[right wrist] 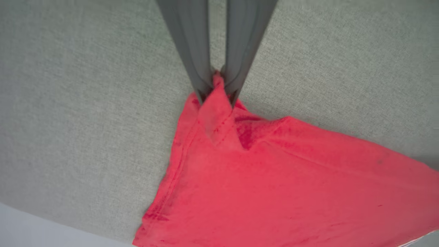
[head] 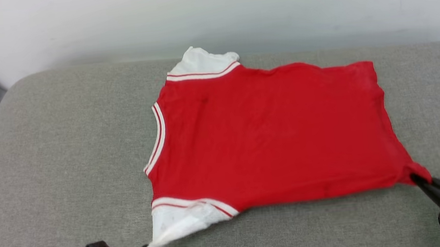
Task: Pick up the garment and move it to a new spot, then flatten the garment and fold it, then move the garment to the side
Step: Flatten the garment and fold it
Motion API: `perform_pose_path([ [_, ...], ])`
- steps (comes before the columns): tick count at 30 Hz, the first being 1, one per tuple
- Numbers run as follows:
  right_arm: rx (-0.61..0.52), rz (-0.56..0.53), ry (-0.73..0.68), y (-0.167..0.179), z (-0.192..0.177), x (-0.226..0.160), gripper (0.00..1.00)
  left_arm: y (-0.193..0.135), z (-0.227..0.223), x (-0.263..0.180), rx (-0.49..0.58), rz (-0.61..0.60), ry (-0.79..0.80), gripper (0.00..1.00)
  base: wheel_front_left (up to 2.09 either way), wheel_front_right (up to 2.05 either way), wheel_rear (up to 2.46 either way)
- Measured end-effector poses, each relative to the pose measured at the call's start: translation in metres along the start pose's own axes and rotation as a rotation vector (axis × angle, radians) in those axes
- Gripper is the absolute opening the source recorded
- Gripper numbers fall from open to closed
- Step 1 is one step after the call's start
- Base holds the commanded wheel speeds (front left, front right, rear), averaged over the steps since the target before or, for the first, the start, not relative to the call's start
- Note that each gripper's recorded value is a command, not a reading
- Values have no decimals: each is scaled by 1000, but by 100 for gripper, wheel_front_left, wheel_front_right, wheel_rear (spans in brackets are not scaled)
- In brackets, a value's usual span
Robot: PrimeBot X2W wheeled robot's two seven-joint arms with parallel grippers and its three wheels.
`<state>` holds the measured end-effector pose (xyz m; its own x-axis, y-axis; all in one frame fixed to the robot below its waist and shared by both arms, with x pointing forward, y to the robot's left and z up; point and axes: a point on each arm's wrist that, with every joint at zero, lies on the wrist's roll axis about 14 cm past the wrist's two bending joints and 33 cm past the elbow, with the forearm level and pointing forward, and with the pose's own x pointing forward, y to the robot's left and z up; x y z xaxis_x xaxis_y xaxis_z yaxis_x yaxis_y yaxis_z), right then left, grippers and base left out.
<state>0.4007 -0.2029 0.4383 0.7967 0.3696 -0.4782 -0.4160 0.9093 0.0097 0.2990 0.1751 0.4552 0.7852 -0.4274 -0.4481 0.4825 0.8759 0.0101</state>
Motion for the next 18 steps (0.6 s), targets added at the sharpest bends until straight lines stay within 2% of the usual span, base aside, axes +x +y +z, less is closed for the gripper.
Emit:
perform_pose_path([
  [7,68,41,149,14,-41,-36,0,-31,-19,-20,-53,-76,71,0,0,0,0],
  [11,97,55,193,19,-53,-49,0,-45,-31,-24,-67,-125,117,0,0,0,0],
  [18,126,52,183,17,-48,-51,0,-33,-10,-10,-50,-107,46,0,0,0,0],
])
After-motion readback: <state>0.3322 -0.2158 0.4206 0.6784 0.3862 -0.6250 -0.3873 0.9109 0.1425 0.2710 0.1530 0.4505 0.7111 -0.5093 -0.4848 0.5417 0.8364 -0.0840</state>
